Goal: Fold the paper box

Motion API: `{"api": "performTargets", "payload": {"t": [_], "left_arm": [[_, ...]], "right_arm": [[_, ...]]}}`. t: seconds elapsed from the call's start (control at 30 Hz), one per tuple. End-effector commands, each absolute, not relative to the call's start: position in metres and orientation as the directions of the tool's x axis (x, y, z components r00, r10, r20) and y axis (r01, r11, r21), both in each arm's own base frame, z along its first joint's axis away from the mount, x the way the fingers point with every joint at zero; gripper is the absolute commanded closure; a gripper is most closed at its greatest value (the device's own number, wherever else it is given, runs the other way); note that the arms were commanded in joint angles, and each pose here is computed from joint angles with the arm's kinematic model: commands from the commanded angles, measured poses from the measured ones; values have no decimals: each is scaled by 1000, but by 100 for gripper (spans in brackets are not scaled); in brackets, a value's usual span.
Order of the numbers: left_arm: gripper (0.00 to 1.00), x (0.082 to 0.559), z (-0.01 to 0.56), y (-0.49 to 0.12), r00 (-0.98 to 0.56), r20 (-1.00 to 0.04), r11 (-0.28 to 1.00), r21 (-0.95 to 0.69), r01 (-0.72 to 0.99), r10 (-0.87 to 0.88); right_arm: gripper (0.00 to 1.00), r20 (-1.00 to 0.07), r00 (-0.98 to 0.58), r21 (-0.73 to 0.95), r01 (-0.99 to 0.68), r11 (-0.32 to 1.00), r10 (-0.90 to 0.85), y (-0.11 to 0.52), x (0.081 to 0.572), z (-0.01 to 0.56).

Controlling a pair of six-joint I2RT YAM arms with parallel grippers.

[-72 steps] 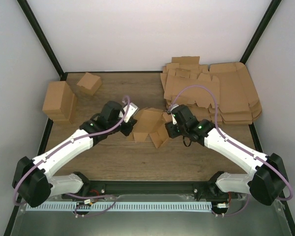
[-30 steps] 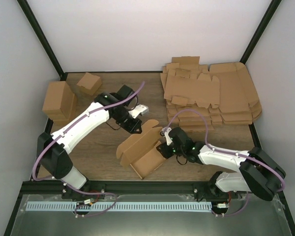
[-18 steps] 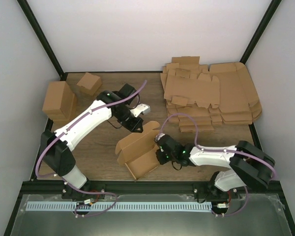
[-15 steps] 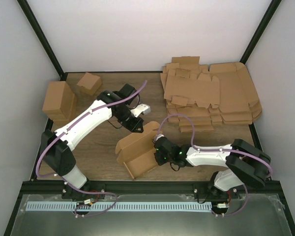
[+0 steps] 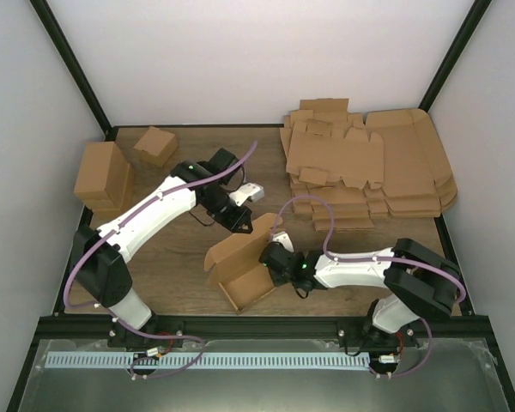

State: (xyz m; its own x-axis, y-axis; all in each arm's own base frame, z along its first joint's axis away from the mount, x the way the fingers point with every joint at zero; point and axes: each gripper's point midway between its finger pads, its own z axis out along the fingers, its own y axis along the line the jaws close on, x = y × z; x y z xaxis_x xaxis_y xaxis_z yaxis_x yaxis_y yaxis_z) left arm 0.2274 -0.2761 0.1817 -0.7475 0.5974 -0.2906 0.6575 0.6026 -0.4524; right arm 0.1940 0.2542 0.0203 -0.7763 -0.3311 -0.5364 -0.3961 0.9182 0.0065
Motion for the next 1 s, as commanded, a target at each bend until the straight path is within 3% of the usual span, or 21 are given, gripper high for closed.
{"api": "performTargets", "payload": {"t": [0.0,0.17,0.33,0.43,0.53,0.67,0.87,0.97], "left_arm": [[96,225,189,-279,-739,-323,581,-465,668,591],[96,224,188,-277,-742,-317,588,-461,665,590],[95,226,188,-278,-745,-320,591,-461,662,585],[88,228,189,-277,-751,-326,602,-453,657,574],[77,233,193,-278,-761,-347,617,-447,648,548],[52,238,201,-280,-778,-392,620,-470,628,491],[19,271,231,-255,-806,-513,659,-502,560,295],[12,296,234,-224,-830,-535,717,-515,470,159]], "right_arm": [[66,-574,-764,21,-375,927,-296,248,194,34],[57,-597,-748,48,-394,918,-291,250,193,48],[55,-593,-745,66,-423,904,-306,252,189,52],[47,-587,-749,66,-421,904,-306,250,187,53],[33,-589,-755,94,-419,903,-289,250,184,60],[21,-588,-774,144,-387,911,-236,245,179,74],[18,-526,-843,234,-270,934,-112,226,164,91],[20,-477,-878,317,-207,925,-33,217,150,95]]}}
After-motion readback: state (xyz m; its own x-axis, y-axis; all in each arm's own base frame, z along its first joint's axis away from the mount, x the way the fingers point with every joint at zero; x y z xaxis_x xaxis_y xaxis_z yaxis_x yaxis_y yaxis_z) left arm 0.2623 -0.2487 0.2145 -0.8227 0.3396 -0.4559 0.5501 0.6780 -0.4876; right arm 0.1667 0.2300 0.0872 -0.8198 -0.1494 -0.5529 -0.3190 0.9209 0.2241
